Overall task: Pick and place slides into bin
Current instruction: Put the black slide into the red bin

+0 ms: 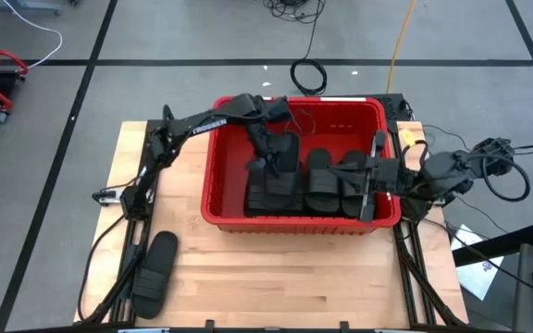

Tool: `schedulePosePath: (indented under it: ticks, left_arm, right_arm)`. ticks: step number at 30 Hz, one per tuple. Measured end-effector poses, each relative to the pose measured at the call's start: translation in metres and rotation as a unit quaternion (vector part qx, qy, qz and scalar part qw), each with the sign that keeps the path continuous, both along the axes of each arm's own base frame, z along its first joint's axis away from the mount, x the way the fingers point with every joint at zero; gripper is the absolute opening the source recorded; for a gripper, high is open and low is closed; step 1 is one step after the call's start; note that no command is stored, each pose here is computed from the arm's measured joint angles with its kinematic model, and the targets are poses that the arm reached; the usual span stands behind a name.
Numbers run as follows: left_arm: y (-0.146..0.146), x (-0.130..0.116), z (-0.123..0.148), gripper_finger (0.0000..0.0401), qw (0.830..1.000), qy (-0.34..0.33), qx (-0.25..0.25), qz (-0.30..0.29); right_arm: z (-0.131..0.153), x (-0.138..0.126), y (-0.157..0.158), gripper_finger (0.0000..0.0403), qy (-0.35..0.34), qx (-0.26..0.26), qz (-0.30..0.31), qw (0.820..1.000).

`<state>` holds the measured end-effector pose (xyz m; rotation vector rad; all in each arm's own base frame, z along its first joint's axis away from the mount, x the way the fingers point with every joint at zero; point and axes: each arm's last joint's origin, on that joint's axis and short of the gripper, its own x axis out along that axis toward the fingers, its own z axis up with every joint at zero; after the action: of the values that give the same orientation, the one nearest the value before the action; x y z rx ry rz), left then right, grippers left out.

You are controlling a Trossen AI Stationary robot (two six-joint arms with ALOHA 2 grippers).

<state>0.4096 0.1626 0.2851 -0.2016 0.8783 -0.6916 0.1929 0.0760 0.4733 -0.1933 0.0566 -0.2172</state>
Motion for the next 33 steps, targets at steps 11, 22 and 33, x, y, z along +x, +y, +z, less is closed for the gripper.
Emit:
schedulePosePath:
  ticks: [11,22,33]
  left_arm:
    - [-0.024,0.029,-0.026,0.0,0.998,0.019,-0.057,0.0]
    - [-0.029,0.042,-0.055,0.0001,0.996,0.062,-0.06,0.015]
    - [-0.023,0.04,-0.056,0.0004,0.992,0.096,-0.061,0.055]
  right_arm:
    - [-0.001,-0.009,-0.004,0.0,0.008,0.056,0.022,0.998]
    - [-0.002,-0.01,-0.005,0.0,0.013,0.053,0.024,0.998]
    - [-0.003,-0.01,-0.004,0.0,0.016,0.052,0.025,0.998]
